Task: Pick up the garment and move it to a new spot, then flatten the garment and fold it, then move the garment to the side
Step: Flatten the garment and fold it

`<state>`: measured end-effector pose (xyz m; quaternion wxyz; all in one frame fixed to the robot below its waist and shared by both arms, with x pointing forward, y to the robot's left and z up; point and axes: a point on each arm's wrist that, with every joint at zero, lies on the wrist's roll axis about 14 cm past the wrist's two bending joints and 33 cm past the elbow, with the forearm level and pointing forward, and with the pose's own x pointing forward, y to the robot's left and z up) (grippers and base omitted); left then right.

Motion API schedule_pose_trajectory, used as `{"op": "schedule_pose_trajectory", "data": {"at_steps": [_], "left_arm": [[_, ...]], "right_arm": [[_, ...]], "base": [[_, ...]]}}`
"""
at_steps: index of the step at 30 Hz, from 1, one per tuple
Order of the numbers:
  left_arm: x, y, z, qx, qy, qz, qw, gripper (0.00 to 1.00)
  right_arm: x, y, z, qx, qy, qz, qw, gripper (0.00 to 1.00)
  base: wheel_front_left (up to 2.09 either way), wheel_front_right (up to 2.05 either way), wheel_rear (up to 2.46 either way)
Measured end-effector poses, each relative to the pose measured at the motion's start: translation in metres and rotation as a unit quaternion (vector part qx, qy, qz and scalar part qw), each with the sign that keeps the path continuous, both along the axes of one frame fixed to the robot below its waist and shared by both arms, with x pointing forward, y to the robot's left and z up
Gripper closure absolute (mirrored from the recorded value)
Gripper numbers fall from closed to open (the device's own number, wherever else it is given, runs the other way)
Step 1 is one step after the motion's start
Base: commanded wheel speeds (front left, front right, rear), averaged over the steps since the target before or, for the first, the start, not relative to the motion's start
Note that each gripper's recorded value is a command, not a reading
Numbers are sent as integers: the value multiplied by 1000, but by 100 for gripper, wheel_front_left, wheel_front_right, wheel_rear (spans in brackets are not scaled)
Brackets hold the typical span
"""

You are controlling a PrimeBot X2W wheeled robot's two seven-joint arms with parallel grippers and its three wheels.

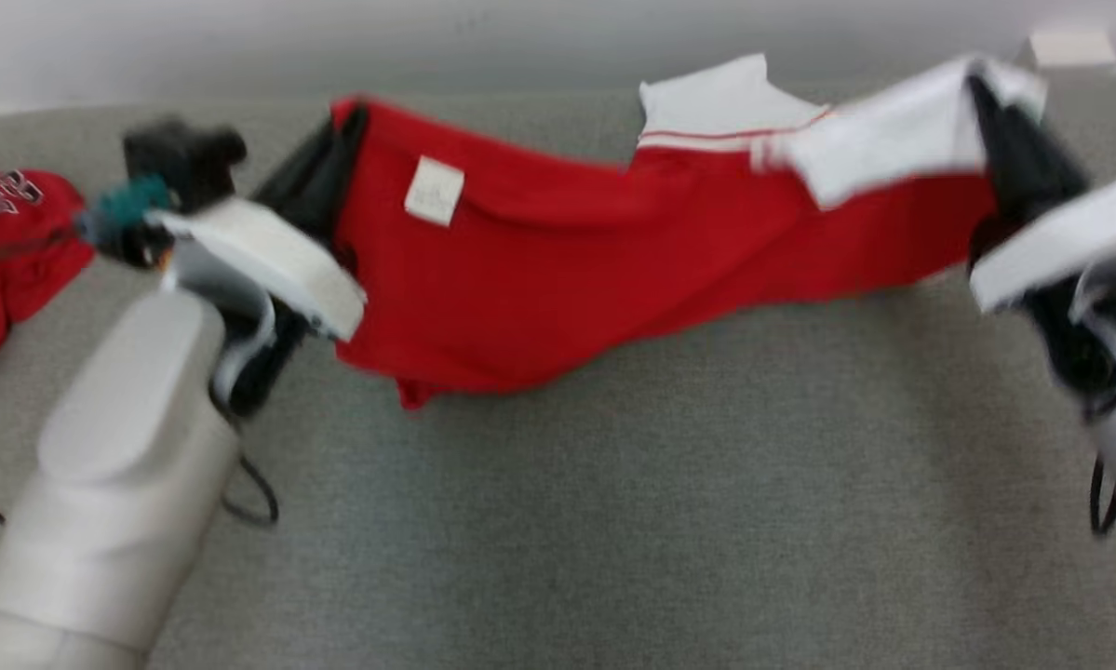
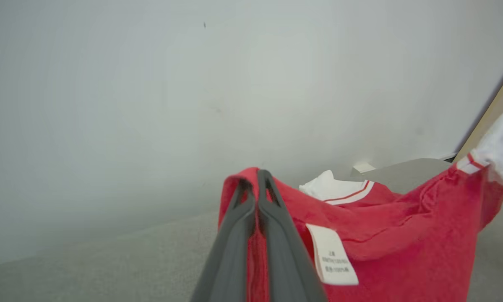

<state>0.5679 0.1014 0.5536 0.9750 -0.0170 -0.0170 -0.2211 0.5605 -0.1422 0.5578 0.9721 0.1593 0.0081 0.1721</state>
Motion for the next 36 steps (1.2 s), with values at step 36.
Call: {"op": "schedule_pose_trajectory", "data": {"at_steps": [36], "left_arm": [[123, 4, 83, -54, 19, 15, 998, 100]], "right_arm": [[123, 0, 138, -39, -91, -8, 995, 100]], "base": [[0, 0, 0]]}}
